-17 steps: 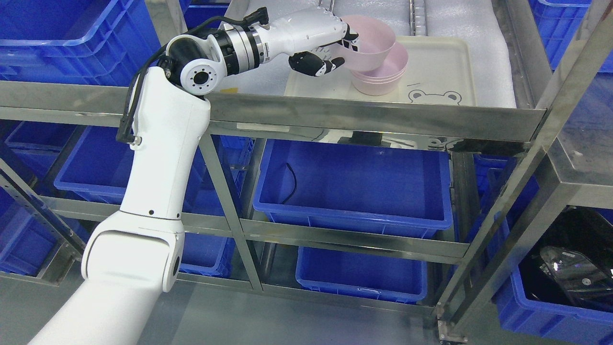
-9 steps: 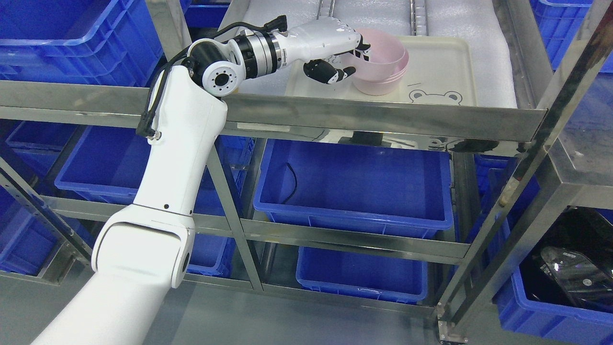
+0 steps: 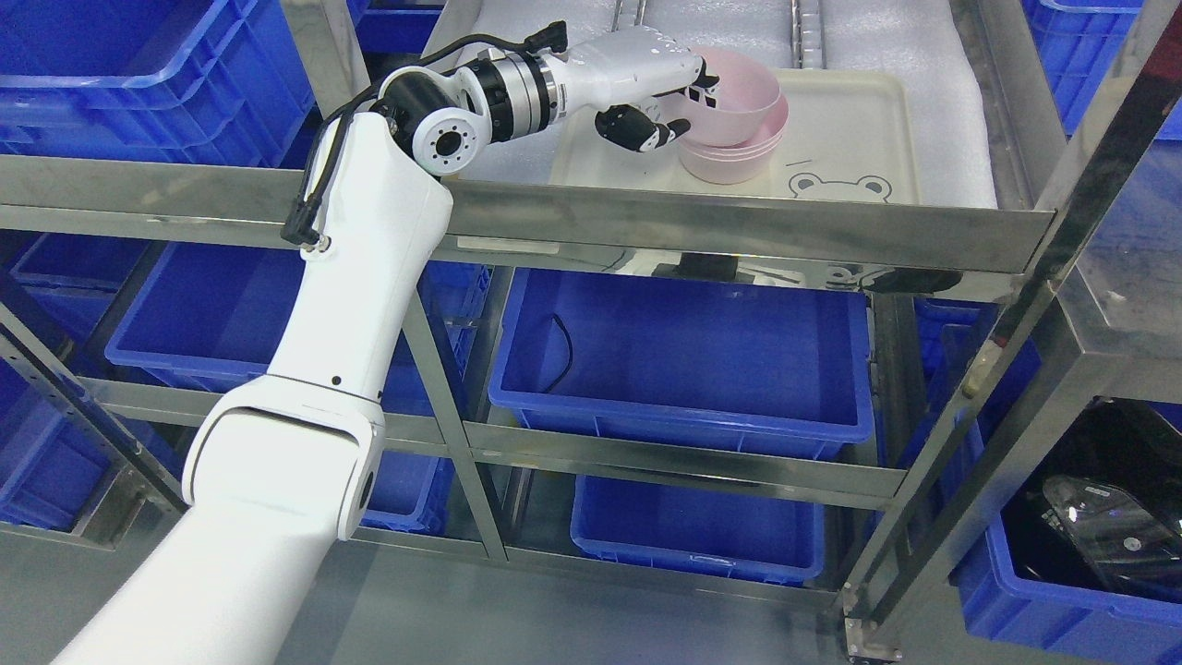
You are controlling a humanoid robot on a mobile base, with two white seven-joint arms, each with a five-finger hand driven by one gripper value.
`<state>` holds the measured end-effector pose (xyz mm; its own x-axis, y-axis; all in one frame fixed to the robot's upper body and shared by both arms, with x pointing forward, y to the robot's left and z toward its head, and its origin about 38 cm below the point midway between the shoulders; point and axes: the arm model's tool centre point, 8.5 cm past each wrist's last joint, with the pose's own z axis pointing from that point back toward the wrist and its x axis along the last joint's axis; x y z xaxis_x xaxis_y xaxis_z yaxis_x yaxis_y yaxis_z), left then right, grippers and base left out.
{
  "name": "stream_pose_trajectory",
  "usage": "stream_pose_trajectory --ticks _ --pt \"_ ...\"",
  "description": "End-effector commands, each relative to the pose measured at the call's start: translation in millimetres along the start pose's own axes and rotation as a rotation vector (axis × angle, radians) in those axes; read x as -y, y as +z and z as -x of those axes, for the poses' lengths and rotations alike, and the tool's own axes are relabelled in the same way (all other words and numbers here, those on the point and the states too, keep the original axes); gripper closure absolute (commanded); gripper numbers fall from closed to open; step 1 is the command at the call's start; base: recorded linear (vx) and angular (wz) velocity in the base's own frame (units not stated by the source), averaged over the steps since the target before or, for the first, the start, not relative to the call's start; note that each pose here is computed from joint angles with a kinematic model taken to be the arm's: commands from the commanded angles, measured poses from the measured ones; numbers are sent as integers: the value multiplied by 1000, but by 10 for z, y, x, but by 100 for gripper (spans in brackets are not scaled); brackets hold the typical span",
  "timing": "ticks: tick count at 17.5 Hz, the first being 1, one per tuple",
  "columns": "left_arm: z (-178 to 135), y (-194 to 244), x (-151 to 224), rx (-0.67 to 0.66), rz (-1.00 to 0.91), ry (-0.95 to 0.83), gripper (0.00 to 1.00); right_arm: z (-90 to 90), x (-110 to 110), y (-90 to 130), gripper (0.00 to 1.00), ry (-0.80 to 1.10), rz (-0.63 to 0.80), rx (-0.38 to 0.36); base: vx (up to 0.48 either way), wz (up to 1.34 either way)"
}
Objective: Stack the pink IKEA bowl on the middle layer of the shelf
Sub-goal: 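Lower the pink bowl onto the stack and open the left hand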
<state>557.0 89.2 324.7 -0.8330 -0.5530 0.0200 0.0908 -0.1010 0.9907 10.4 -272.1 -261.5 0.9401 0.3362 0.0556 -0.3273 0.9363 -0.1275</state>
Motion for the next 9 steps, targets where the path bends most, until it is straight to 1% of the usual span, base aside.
stream_pose_trajectory --ticks 1,6,7,8,9 --pt "135 -17 226 -30 61 49 94 71 82 1 0 1 14 -3 0 0" --pt "154 -40 296 -33 53 63 91 71 82 1 0 1 14 -3 0 0" --pt "154 -40 289 -33 44 63 89 71 82 1 0 1 14 -3 0 0" --pt "153 -43 282 -33 35 62 85 71 82 1 0 1 14 -3 0 0" --pt "155 -41 274 -34 27 63 60 71 82 1 0 3 14 -3 0 0"
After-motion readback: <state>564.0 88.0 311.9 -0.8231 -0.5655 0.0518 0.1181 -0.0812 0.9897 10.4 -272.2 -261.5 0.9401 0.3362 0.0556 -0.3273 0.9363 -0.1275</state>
